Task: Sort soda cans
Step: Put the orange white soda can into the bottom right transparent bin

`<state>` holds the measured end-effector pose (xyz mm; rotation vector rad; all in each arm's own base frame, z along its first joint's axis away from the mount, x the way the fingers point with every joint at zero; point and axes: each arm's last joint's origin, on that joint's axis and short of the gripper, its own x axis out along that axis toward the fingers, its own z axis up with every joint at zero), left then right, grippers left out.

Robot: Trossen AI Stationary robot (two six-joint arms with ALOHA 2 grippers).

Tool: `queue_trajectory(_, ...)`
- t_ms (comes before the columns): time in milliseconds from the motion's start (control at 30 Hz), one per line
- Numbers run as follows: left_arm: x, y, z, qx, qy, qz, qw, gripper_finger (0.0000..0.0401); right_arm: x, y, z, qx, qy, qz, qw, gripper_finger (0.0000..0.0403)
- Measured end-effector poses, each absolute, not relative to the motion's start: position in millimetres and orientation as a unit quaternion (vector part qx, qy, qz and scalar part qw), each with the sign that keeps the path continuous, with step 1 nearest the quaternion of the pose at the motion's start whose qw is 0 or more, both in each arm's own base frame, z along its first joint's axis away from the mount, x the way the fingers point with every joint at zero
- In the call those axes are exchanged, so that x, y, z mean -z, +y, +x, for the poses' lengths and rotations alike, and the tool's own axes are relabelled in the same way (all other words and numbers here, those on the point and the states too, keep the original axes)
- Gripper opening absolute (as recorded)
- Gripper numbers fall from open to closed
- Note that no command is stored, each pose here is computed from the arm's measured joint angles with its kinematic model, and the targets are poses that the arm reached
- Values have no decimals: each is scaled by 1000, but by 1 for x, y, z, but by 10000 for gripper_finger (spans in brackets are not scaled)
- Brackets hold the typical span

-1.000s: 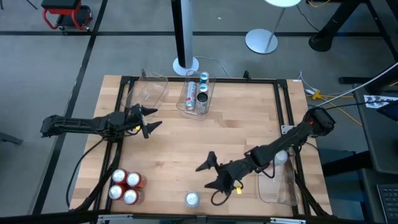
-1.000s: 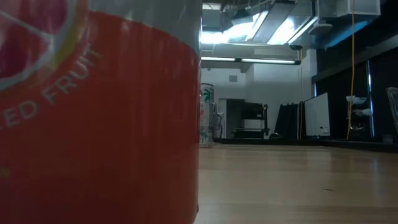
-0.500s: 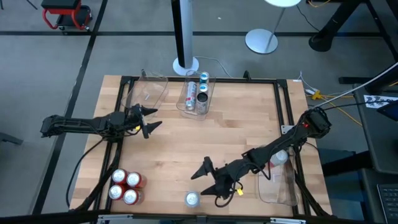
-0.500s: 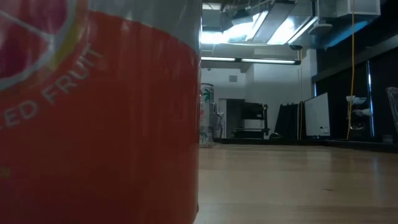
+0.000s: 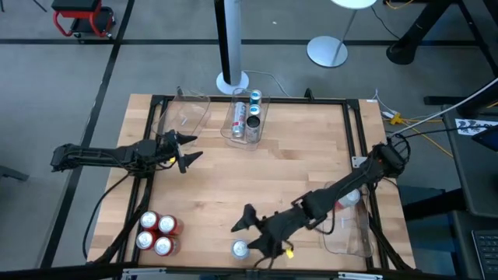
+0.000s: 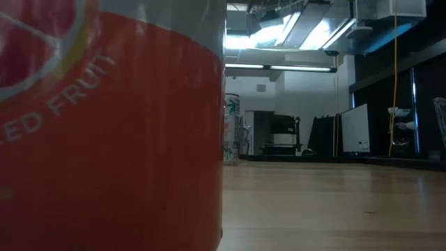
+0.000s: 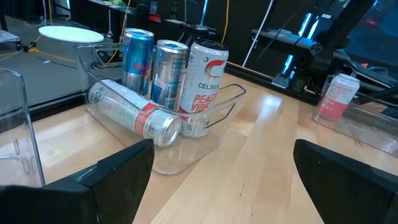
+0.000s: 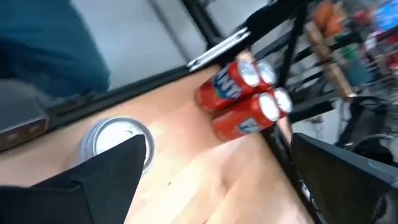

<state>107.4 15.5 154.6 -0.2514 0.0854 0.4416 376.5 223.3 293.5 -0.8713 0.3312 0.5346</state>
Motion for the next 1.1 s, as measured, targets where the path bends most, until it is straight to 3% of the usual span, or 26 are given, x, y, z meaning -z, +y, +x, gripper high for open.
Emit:
queue_trajectory(333,-154,15,107,-218,43,-126,967,375,-306,240,403,-316,251,-420,813,399)
queue_trajectory(533,-154,15,107,-218,43,-125,967,375,-288,243,405,-350,290,-394,799,399)
queue_trajectory(1100,-154,15,108,-218,46,-126,967,375,-250,255,419,-392,294,-374,787,399)
